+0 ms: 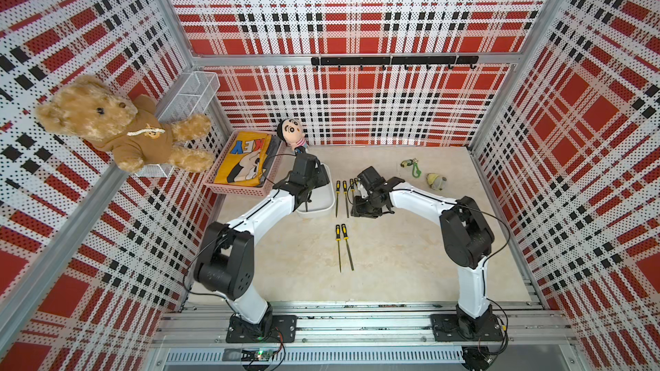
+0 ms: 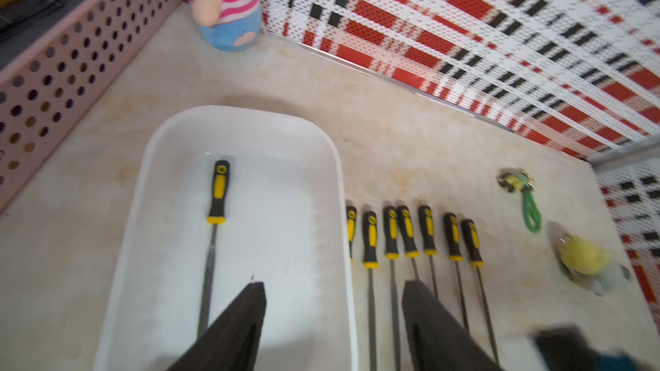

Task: Take the file tool out of the storage box
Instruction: Place the file tool at the center of the board, then pick up the file tool from the storage box.

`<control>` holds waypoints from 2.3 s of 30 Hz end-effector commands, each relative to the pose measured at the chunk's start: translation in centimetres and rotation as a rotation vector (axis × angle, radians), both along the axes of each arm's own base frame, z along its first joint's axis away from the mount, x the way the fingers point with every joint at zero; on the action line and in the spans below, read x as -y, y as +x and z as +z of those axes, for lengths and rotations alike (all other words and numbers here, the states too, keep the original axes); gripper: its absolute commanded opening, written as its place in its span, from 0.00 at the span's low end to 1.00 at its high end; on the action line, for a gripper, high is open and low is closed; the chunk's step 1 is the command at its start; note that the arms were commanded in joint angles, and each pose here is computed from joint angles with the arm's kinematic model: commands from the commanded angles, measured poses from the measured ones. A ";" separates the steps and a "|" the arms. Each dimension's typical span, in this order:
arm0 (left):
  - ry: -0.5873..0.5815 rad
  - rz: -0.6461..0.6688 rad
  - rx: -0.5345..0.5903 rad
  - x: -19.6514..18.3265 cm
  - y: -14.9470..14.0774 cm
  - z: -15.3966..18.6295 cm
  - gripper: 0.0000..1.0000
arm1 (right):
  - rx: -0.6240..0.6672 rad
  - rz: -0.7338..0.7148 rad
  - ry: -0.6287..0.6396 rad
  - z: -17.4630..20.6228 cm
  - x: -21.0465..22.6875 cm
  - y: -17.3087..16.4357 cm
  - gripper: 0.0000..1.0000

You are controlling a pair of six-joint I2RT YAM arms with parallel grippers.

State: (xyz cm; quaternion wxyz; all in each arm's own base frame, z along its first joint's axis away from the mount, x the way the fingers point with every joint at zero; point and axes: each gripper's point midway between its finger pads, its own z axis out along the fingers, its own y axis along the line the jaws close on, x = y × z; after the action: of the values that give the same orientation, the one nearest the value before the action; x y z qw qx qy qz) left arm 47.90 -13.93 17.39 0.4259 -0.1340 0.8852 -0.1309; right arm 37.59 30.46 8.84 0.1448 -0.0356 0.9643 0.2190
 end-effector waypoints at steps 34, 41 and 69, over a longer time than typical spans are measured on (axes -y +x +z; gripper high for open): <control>0.224 0.124 -0.430 -7.5 6.3 -15.4 0.60 | 0.078 -0.065 0.025 1.9 4.6 1.1 0.49; 0.220 0.130 -0.434 -7.5 6.1 -15.4 0.03 | 0.075 -0.066 0.023 1.8 4.7 1.0 0.49; -0.526 -0.819 0.370 13.7 -9.1 13.1 0.00 | 0.501 0.404 0.802 23.7 -1.1 -3.0 0.52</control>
State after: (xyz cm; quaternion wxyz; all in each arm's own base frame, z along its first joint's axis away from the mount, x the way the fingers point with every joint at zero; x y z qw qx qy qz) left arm 41.68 -25.80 25.86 0.4323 0.1012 0.7892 -0.4242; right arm 36.44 30.37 29.86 0.3442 -0.1675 0.7676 0.5140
